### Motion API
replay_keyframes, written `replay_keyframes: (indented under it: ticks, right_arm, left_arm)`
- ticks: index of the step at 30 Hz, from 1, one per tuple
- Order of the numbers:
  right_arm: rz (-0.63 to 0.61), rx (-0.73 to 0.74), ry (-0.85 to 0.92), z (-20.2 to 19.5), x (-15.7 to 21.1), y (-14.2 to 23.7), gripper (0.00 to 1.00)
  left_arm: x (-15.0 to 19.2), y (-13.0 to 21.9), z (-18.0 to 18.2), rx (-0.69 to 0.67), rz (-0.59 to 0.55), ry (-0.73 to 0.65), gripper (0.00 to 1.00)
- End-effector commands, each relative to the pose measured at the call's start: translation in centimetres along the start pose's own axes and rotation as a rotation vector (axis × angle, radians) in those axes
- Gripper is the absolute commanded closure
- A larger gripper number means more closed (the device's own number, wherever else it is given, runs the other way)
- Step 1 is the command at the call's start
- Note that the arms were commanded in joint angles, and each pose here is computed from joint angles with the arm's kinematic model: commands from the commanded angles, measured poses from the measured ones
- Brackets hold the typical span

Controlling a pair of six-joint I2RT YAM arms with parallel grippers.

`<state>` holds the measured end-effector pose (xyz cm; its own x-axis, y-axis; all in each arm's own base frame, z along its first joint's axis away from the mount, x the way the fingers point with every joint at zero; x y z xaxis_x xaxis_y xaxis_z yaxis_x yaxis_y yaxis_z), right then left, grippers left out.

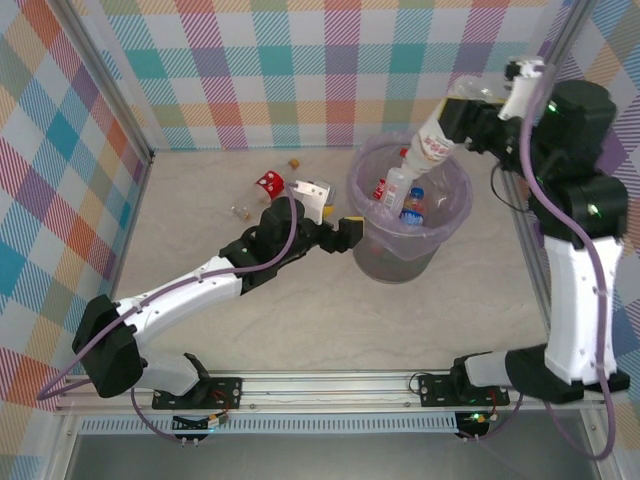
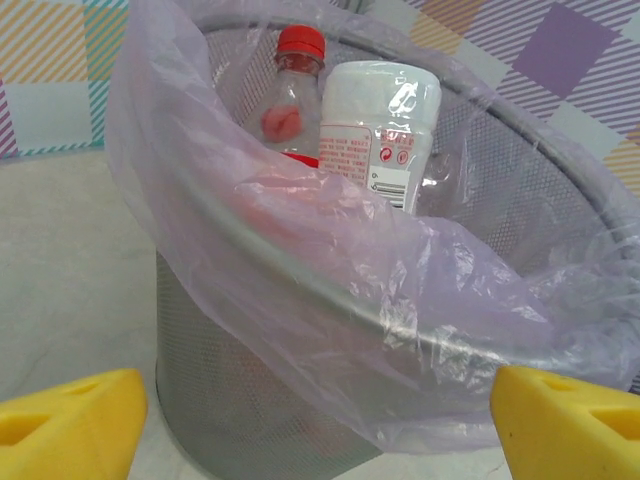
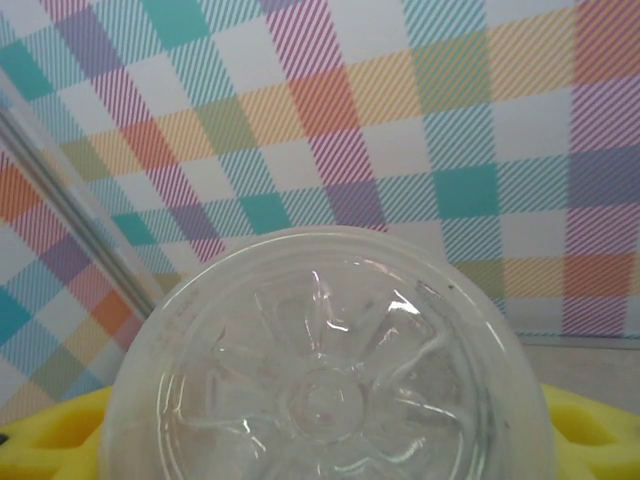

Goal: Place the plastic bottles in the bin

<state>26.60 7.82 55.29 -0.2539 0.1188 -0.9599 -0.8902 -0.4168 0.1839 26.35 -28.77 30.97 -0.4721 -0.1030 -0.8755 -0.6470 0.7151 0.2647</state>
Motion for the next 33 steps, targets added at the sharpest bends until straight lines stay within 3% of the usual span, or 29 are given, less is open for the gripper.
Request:
replay_keyframes:
  ticks: [1, 10, 25, 28, 33]
  right_arm:
    - [0.054, -0.083, -0.039, -0.5, 0.9, -5.0, 0.39]
    - [0.188, -0.107, -0.019, 0.1, 4.5, -12.6, 0.40]
    - [0.405, -0.059, -0.075, -1.3, 14.2, -14.8, 0.38]
    - [0.418, -0.012, -0.063, -1.6, 14.2, -13.9, 0.33]
    - [0.393, 0.062, 0.007, -1.7, 11.8, -10.5, 0.12]
  left_arm:
    - [-0.7, -0.8, -0.5, 0.026, -0.053, 0.002, 0.14]
    - [-0.3, -1.2, 0.6, -0.019, -0.124, 0.095, 0.16]
    - [0.2, -2.2, 0.6, -0.014, -0.101, 0.107, 0.17]
    - [0.2, -2.0, 0.8, -0.030, -0.097, 0.098, 0.17]
    - [0.1, -1.9, 0.8, -0.039, -0.100, 0.087, 0.17]
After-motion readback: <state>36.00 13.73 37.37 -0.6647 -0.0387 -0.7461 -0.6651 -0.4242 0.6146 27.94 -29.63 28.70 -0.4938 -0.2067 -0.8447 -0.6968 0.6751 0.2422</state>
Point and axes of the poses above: each hand's point on the last joint's axis, 136 mm out from that joint toward the fingers, its own y axis back along the fingers, its own z axis along the line the jaws close on, x = y × z, the point moved 7 cm from there along y, back along the fingers, and after that the axes turned 5 degrees about y, right-handed, at the moved point
